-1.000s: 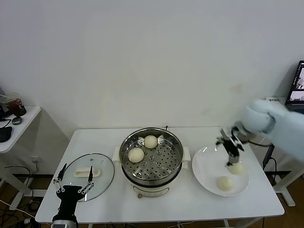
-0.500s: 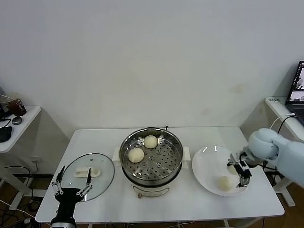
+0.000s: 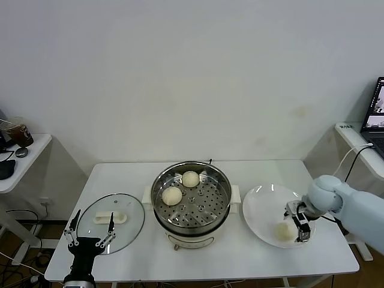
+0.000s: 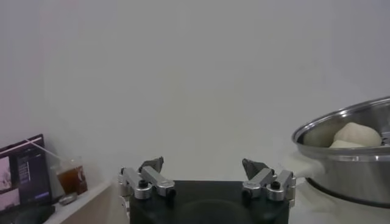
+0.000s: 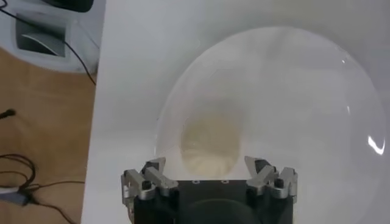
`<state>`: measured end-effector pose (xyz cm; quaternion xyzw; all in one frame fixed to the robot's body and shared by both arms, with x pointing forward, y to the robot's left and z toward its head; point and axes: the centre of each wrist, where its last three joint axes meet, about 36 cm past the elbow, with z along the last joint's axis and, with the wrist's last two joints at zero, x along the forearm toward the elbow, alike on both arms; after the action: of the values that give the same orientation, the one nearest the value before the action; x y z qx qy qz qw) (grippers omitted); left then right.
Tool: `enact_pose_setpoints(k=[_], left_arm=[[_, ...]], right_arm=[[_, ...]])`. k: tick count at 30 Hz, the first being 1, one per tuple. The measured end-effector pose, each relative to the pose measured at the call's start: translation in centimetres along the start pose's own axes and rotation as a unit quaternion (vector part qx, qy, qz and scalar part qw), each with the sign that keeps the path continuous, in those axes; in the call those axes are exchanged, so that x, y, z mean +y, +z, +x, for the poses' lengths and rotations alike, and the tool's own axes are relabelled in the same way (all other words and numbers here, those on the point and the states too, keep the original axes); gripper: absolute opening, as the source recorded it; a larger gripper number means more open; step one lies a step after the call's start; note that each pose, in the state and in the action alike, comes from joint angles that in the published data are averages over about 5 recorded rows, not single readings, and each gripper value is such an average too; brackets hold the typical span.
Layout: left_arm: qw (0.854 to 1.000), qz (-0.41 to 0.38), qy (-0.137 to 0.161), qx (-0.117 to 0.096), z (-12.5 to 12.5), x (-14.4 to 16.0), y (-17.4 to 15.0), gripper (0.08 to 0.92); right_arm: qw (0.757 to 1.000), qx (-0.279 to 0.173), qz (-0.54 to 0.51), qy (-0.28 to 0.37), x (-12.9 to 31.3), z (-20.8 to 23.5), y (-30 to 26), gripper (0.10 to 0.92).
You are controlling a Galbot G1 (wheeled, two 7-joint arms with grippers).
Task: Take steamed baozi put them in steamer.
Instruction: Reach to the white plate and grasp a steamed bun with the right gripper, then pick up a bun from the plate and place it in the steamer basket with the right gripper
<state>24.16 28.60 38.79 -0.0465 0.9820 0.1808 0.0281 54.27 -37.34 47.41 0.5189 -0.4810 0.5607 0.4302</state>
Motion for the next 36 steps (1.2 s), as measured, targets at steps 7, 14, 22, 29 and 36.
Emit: enact_pose_setpoints(k=[7, 14, 22, 29, 36], left_arm=[[1.0, -0.001, -0.002, 0.001, 0.1, 0.2, 0.0, 0.823], [1.0, 0.0, -0.004, 0.0, 0.2, 0.1, -0.1, 0.823], [1.0, 0.001, -0.003, -0.003, 0.1, 0.1, -0.2, 0.823], [1.0, 0.001, -0.002, -0.004, 0.0, 0.2, -0.2, 0.823], [1.0, 0.003, 0.0, -0.008, -0.2, 0.2, -0.3, 0.823]], right_arm=[[1.0, 0.0, -0.008, 0.001, -0.4, -1.1, -0.3, 0.77], [1.0, 0.001, -0.015, -0.003, -0.5, -1.5, -0.4, 0.583], [1.0, -0.002, -0.02, -0.005, -0.7, -0.8, 0.0, 0.423], [1.0, -0.011, -0.018, 0.001, -1.9, 2.2, 0.4, 0.416], [0.999, -0.035, -0.007, 0.033, -5.3, 8.6, 0.3, 0.416]])
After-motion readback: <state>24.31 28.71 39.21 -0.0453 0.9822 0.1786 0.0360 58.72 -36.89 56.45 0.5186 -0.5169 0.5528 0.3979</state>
